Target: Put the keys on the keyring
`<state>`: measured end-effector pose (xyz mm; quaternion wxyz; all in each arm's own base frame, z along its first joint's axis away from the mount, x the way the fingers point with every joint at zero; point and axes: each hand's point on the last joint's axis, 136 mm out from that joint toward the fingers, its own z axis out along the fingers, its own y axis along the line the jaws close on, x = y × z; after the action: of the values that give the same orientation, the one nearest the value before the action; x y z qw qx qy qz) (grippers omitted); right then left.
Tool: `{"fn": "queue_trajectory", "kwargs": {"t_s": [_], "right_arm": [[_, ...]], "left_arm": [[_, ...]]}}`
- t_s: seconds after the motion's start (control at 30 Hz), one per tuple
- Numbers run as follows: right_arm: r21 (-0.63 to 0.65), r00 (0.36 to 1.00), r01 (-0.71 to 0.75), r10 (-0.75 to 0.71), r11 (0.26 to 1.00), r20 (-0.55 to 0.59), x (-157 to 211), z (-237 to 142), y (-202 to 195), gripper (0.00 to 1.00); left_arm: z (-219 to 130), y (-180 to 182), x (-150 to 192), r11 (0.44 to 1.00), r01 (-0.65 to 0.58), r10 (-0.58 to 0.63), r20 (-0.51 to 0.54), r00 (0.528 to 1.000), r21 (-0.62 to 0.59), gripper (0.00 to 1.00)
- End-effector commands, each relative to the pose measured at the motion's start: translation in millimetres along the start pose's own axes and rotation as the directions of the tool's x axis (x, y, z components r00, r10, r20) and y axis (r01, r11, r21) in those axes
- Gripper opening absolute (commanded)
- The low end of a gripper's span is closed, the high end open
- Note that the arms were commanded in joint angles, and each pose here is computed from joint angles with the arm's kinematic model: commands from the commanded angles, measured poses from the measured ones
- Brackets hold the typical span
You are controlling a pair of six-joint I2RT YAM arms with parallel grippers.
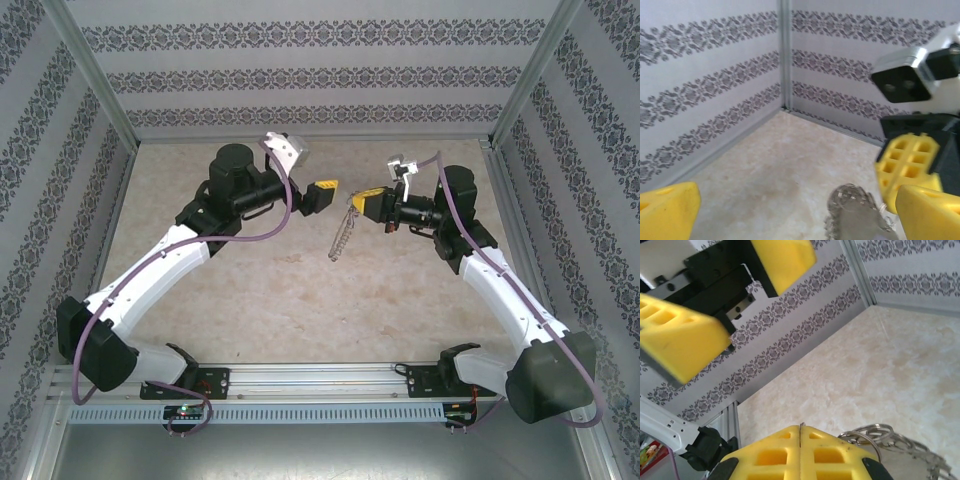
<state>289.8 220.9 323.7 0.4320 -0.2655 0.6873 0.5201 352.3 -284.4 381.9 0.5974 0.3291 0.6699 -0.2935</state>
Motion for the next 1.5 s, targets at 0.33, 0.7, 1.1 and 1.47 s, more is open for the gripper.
{"fn": "queue_trajectory", "kwargs": {"t_s": [0.33,0.7,1.1,1.47], "right_arm": [[-0.074,0.966,0.228,-0.217,0.971,0.138,-73.8,1.0,33.8,0.0],[-0.162,0.978,0.205,-0.194,0.965,0.079,-78.3,19.7,20.7,0.0],[-0.122,0.992,0.12,-0.113,0.985,0.06,-67.9,24.6,0.1,0.0],[-0.142,0.995,0.098,-0.093,0.985,0.04,-61.5,31.0,-2.2,0.0]], "left_arm": [[2.2,43.1,-59.7,0.949,0.285,-0.301,0.122,0.946,0.132,0.9],[2.0,12.7,-33.7,0.881,0.283,-0.278,-0.069,0.958,0.378,0.41],[5.8,-3.0,1.2,0.815,0.316,-0.267,-0.17,0.949,0.486,0.33],[8.9,-18.9,8.1,0.759,0.307,-0.235,-0.198,0.952,0.574,0.31]]}}
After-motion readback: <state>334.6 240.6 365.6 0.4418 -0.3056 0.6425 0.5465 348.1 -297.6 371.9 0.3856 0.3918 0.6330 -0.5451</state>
